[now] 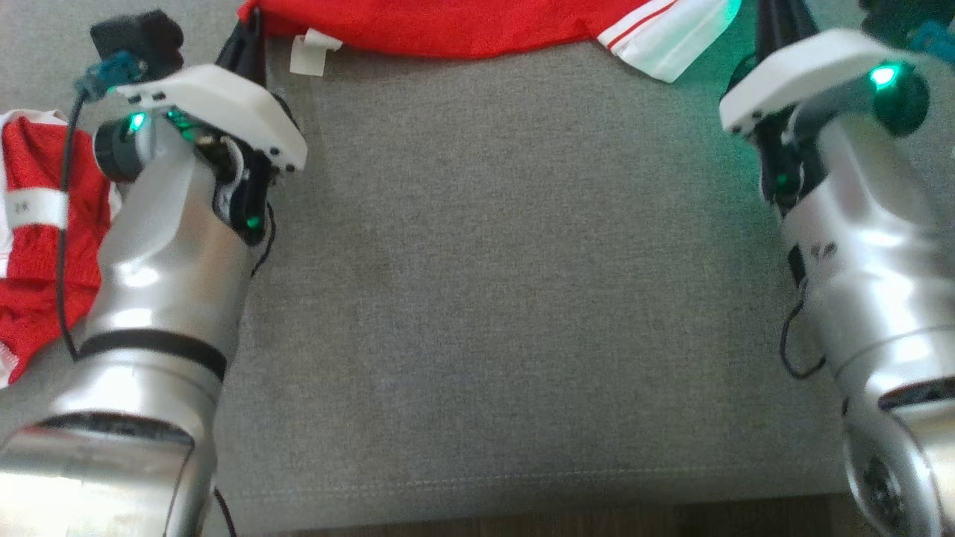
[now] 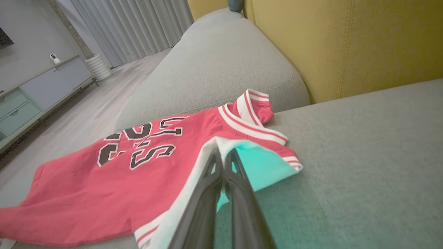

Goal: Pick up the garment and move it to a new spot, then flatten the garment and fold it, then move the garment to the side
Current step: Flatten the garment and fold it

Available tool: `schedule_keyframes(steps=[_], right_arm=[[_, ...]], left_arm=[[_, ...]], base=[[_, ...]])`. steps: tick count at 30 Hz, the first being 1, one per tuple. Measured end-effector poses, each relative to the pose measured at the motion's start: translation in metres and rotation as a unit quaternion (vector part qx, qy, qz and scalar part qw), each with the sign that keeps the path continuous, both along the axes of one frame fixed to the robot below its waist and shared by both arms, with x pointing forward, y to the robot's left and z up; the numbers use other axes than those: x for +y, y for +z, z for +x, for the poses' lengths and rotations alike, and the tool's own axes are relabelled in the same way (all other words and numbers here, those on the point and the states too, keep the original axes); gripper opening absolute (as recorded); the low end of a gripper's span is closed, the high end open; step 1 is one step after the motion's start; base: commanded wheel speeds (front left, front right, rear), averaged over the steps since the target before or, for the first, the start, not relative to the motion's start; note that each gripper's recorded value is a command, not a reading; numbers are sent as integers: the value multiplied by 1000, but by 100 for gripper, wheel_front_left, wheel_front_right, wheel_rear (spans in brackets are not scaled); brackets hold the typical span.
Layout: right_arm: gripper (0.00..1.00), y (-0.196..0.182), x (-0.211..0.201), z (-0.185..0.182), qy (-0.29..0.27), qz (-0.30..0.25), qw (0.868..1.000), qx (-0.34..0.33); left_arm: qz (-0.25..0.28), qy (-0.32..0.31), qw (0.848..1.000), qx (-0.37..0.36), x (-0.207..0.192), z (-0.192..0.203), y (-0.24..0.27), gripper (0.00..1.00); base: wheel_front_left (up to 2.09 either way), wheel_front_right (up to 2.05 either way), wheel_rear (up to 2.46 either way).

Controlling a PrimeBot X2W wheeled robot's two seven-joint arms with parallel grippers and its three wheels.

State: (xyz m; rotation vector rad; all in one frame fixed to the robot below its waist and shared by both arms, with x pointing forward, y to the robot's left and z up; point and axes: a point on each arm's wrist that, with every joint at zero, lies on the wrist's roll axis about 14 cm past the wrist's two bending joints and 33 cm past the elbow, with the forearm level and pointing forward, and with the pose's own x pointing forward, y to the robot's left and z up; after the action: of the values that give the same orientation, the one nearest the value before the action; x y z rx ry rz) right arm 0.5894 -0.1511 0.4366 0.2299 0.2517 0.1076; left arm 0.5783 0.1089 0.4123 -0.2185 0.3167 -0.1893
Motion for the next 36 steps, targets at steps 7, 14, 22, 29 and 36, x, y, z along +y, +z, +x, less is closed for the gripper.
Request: schedule_keyframes(steps=[7,14,22,29,36], right_arm=[[0,-38,-6,-56,-6,17,999,38],[0,-46,-26,-129,-20,35,998,39],[0,-52,-38,-224,-32,58,991,116],[0,-24,-37,-290,-31,54,982,180],[0,0,-44,-318,-23,39,976,211]], left_arm=[[-14,12,1000,9,6,-38,-13,0],[-14,19,1000,-6,20,-92,-11,0],[1,25,1000,-9,41,-153,-11,0],[19,23,999,30,50,-202,-6,0],[28,7,996,88,51,-244,7,0]], base=[[0,0,0],[0,0,0],[0,0,0],[0,0,0],[0,0,0]])
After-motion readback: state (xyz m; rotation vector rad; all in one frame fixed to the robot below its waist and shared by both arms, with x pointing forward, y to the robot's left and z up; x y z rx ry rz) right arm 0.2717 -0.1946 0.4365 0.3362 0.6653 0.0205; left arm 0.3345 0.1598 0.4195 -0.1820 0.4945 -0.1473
